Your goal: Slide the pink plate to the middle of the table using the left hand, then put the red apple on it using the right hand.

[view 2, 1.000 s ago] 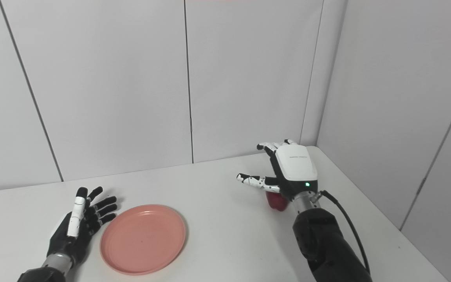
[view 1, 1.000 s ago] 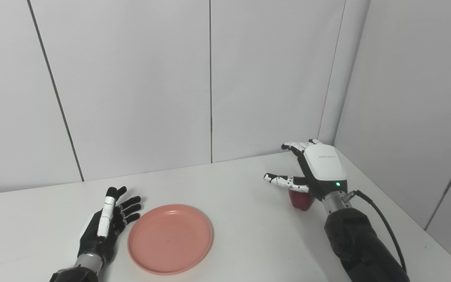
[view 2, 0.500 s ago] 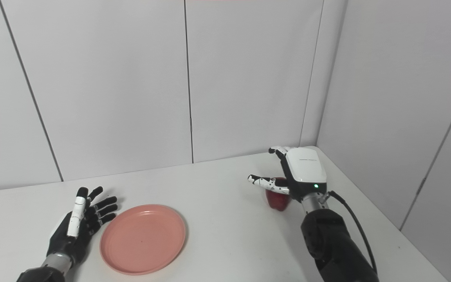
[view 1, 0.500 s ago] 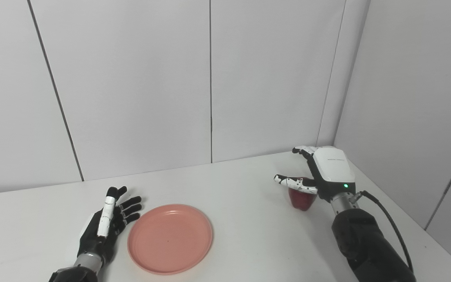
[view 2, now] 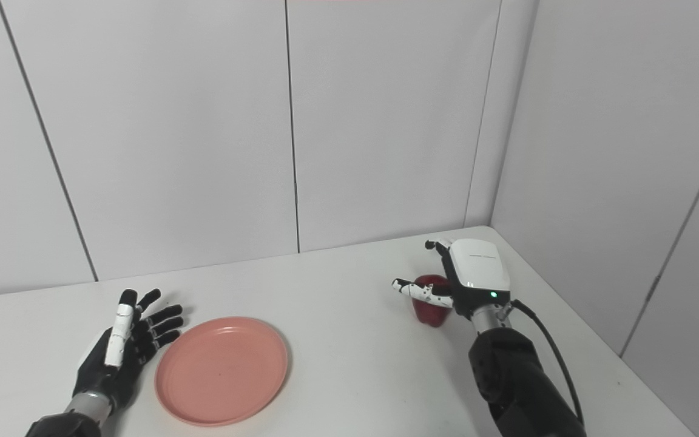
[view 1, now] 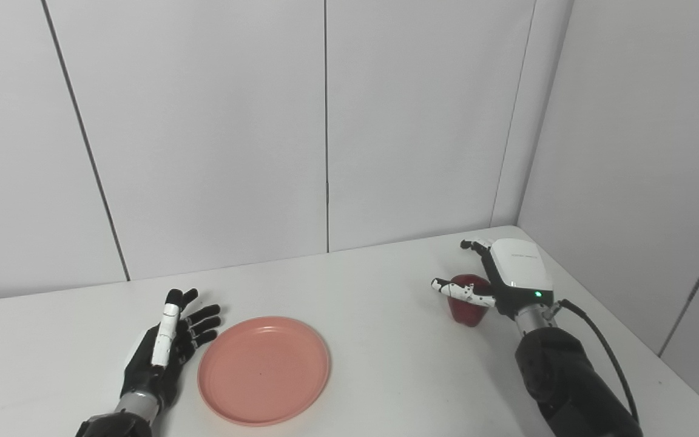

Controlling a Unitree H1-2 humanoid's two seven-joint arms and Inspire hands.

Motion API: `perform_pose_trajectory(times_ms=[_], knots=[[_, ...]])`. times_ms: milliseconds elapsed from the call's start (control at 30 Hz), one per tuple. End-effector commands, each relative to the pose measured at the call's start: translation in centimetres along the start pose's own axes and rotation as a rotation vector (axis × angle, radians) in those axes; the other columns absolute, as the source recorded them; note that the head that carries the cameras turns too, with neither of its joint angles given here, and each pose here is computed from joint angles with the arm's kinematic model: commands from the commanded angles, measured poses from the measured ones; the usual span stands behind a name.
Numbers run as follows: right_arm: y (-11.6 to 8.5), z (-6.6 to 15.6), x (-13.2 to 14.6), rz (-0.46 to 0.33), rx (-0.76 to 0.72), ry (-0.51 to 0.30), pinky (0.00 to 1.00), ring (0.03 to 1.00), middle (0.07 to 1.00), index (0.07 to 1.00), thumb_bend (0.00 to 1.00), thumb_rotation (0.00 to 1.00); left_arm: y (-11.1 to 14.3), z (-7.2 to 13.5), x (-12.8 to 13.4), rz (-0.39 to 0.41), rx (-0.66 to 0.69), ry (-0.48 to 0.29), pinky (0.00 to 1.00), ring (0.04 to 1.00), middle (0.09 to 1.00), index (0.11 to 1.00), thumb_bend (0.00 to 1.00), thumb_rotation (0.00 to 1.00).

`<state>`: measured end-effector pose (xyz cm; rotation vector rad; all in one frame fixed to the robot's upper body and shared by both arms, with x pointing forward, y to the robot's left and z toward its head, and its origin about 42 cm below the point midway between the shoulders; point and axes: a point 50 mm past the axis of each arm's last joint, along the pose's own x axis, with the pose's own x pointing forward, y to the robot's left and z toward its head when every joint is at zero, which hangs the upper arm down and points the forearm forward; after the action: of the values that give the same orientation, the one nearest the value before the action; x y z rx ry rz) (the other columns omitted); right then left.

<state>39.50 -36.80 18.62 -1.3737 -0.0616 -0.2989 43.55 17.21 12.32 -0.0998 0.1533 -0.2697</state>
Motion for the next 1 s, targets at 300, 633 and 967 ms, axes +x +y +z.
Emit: perform_pose_trajectory(times_ms=[300, 633, 967], knots=[[-1.0, 0.3, 1.6, -0.028, -0.007, 0.007, 0.78, 0.756, 0.761, 0.737, 0.80, 0.90, 0.1, 1.2, 0.3, -0.010, 0.020, -0.020, 0.83, 0.783, 0.755, 0.899, 0.88, 0.90], [-0.2, 0.5, 1.4, 0.009, -0.008, 0.014, 0.81, 0.771, 0.778, 0.754, 0.79, 0.91, -0.1, 1.3, 0.2, -0.016, 0.013, -0.015, 0.84, 0.791, 0.759, 0.899, 0.86, 0.90], [0.0, 0.4, 1.4, 0.015, -0.003, 0.017, 0.80, 0.766, 0.771, 0.746, 0.78, 0.89, -0.1, 1.3, 0.1, -0.019, 0.017, -0.012, 0.84, 0.788, 0.749, 0.890, 0.86, 0.90]])
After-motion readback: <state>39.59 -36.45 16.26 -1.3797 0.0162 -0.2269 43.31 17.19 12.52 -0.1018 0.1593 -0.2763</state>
